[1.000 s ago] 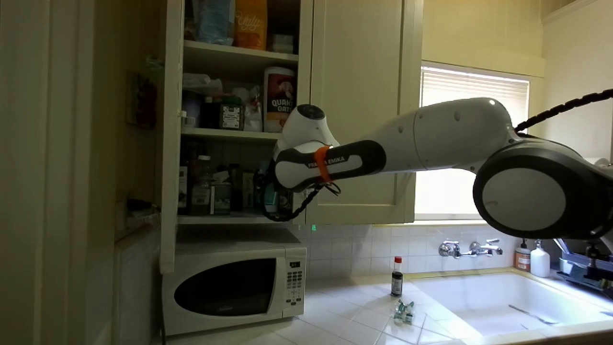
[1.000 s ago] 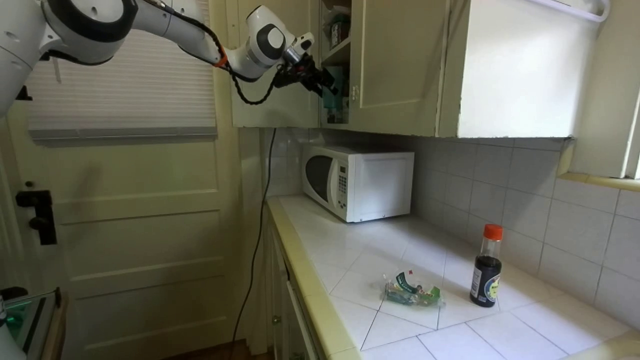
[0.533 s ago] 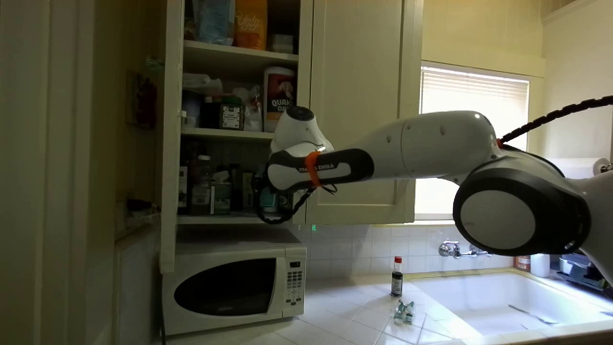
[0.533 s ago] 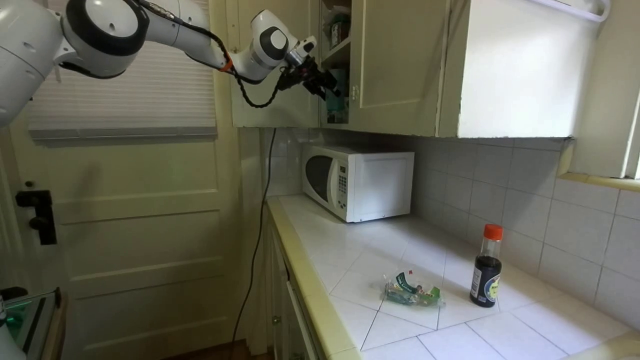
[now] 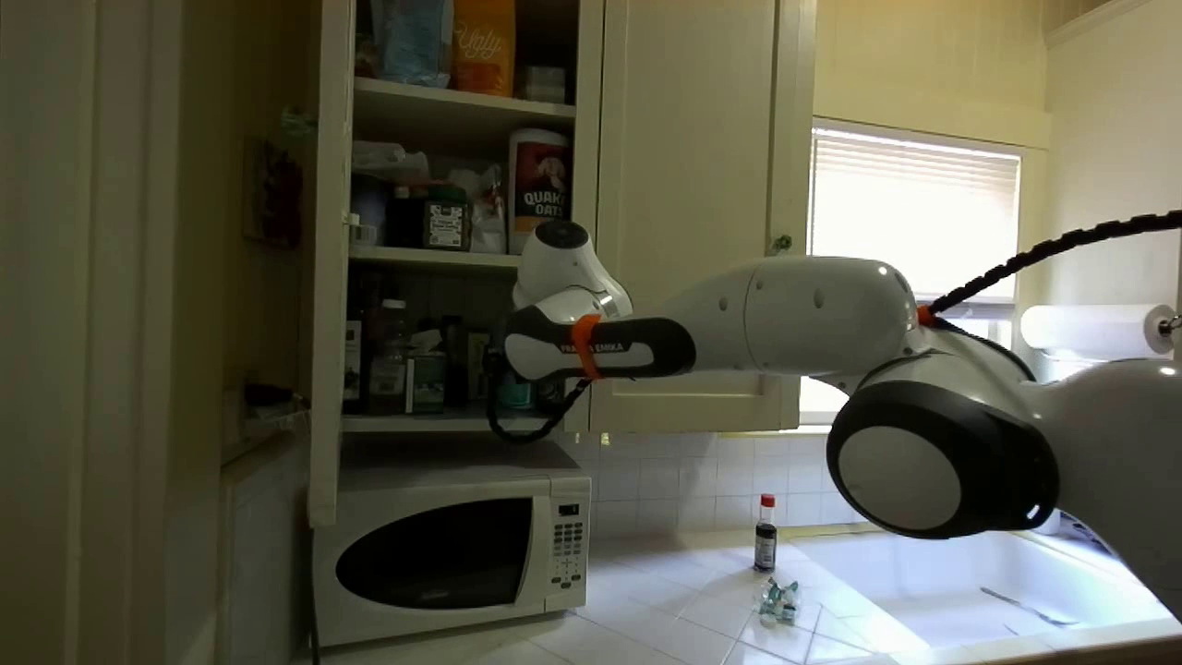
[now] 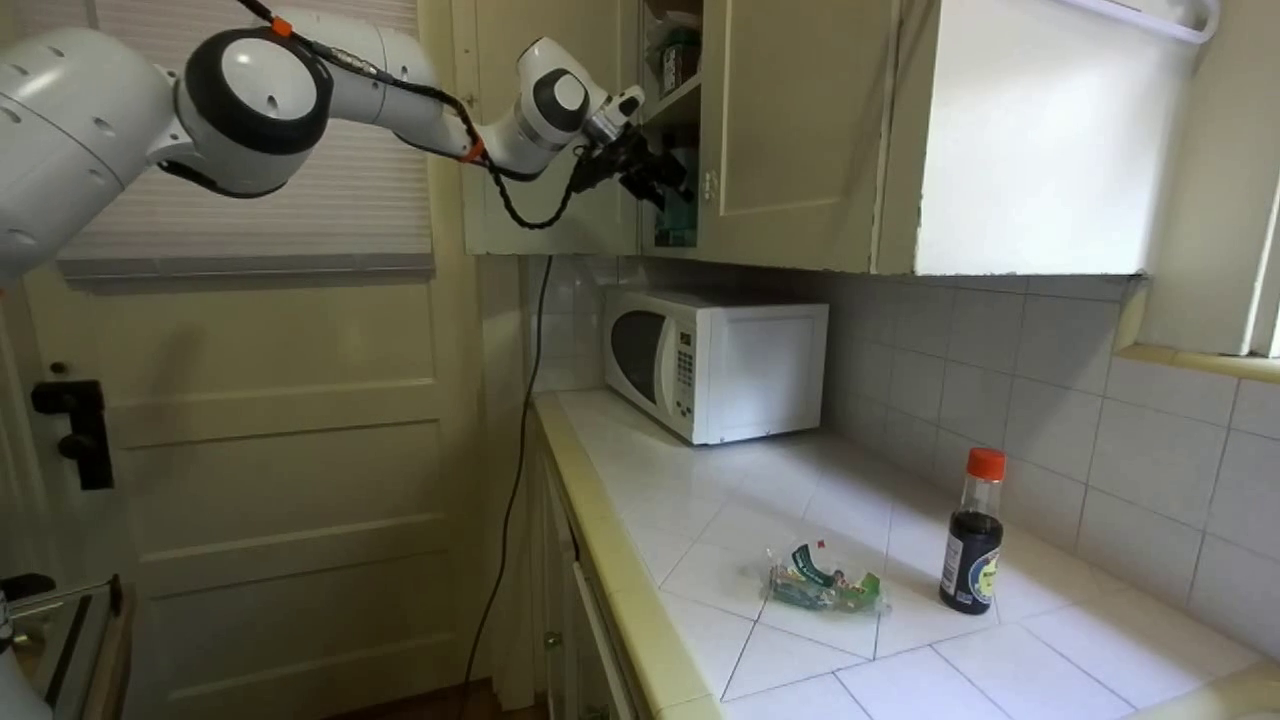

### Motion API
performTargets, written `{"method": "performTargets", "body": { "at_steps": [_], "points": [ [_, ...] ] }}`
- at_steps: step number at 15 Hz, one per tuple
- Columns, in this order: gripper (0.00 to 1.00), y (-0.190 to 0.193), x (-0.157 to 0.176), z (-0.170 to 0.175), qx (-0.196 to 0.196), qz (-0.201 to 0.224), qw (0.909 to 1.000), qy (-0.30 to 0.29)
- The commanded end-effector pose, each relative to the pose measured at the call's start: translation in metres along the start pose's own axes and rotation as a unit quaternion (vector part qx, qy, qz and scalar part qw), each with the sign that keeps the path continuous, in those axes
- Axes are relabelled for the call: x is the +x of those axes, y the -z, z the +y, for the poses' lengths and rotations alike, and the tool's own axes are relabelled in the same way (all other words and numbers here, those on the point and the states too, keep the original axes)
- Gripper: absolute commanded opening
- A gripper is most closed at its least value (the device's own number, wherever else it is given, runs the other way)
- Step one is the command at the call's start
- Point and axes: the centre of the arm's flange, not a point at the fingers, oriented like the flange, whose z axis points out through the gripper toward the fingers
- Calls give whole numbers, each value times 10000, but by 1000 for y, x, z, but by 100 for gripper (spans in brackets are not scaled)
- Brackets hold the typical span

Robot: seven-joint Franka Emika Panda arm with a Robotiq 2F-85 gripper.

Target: Put the blue cup in the open upper cabinet then close the cabinet.

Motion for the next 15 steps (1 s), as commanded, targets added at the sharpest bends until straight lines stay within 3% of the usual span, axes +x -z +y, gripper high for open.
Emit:
{"method": "performTargets", "body": {
  "at_steps": [1,8,15],
  "points": [
    [55,-20,32,-15,-68,42,9999,61],
    [55,-31,49,-7,262,51,9991,-323],
    [55,-42,57,-9,210,-187,9990,-358]
  ]
}}
